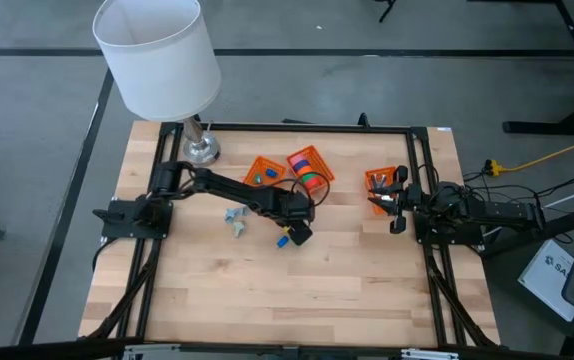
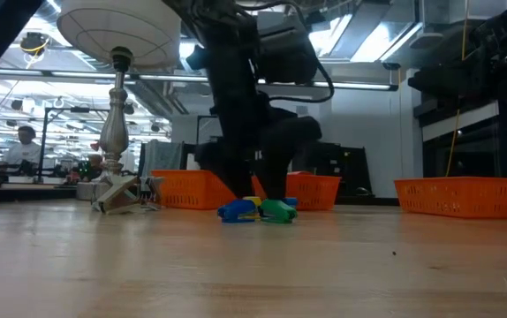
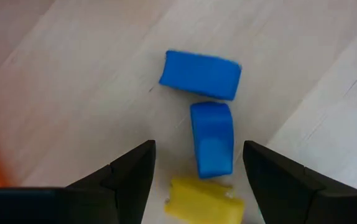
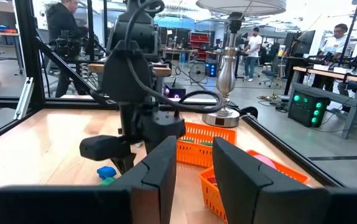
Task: Pick and place Stapler, Stapler remover, tape
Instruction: Put the blue stapler into the left orange bin
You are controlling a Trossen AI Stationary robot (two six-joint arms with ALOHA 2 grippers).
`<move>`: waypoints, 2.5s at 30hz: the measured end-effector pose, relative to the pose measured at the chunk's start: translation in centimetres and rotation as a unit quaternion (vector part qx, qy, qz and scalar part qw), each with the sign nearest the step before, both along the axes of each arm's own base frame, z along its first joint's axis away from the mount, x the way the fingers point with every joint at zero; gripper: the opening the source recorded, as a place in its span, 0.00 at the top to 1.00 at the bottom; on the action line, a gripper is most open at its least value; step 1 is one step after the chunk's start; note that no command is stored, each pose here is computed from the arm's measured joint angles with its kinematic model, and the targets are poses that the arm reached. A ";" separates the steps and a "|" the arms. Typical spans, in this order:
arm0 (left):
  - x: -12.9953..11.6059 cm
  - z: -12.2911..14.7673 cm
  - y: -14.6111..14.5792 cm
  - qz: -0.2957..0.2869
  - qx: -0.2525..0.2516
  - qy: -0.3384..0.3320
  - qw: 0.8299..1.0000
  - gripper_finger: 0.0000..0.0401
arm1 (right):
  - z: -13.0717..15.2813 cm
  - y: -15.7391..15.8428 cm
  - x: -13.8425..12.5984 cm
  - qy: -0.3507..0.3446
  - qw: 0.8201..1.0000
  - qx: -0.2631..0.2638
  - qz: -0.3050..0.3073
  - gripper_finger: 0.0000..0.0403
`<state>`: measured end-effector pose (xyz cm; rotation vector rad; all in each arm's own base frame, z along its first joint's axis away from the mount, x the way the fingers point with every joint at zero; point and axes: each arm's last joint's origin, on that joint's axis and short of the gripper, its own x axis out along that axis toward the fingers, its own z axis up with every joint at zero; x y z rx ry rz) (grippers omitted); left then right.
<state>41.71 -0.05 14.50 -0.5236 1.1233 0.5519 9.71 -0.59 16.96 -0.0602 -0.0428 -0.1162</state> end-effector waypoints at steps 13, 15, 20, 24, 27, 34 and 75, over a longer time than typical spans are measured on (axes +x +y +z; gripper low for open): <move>0.2 -0.4 0.0 -0.009 0.011 -0.002 1.000 0.46 | 0.0 0.0 0.0 0.000 1.000 0.000 0.000 0.73; 0.2 -0.4 0.1 -0.009 0.013 -0.001 1.000 0.51 | 0.0 0.0 0.0 0.000 1.000 0.000 0.000 0.73; 0.2 -0.5 0.5 -0.018 0.021 0.002 1.000 0.66 | 0.0 0.0 0.0 0.000 1.000 0.000 0.000 0.73; 0.2 -0.5 1.0 -0.015 0.025 0.003 1.000 0.78 | 0.0 0.0 0.0 0.000 1.000 0.000 0.000 0.73; 0.2 -0.5 1.2 -0.025 0.025 0.005 0.999 0.83 | 0.0 0.0 0.0 0.000 1.000 0.000 0.000 0.73; 0.1 -0.4 1.8 -0.041 0.026 0.009 0.999 0.83 | 0.0 0.0 0.0 0.000 1.000 0.000 0.000 0.73; -8.3 17.0 5.8 0.039 0.183 -0.107 0.977 0.82 | 0.0 0.0 0.0 0.000 1.000 0.000 0.000 0.73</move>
